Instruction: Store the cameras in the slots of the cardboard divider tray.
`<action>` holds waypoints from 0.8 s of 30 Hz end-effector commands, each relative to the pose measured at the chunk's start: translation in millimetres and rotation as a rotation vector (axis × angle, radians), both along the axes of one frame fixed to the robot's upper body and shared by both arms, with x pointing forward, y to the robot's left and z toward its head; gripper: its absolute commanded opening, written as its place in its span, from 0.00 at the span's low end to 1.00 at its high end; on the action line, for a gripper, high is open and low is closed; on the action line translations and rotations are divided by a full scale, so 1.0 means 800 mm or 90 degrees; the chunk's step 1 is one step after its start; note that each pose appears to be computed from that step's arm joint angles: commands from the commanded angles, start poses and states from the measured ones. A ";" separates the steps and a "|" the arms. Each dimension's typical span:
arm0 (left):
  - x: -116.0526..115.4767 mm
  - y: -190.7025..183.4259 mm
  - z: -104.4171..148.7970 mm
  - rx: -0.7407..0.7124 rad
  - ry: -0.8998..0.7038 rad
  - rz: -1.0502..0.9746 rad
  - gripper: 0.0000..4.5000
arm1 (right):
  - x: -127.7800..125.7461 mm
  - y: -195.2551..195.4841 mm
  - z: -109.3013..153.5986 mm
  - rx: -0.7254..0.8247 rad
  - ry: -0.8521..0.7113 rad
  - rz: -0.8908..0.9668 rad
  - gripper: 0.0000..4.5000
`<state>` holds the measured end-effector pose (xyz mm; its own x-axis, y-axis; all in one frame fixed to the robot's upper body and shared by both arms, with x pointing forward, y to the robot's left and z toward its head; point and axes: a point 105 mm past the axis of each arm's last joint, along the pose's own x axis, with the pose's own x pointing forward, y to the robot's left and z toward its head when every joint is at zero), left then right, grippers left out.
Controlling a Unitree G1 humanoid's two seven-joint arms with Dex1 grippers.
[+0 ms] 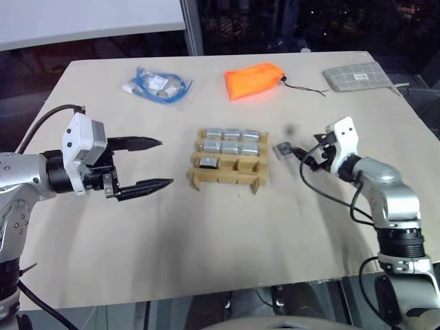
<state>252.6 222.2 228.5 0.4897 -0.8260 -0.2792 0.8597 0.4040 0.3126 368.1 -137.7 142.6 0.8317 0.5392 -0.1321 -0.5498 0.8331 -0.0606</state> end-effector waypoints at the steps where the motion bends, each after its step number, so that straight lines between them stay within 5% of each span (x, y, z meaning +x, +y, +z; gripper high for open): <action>1: -0.002 -0.004 0.011 -0.003 -0.023 -0.004 1.00 | 0.008 -0.002 0.001 0.019 -0.027 -0.039 0.97; 24: -0.006 -0.001 0.011 -0.004 -0.023 0.014 1.00 | 0.016 0.033 -0.017 0.056 -0.010 -0.021 0.97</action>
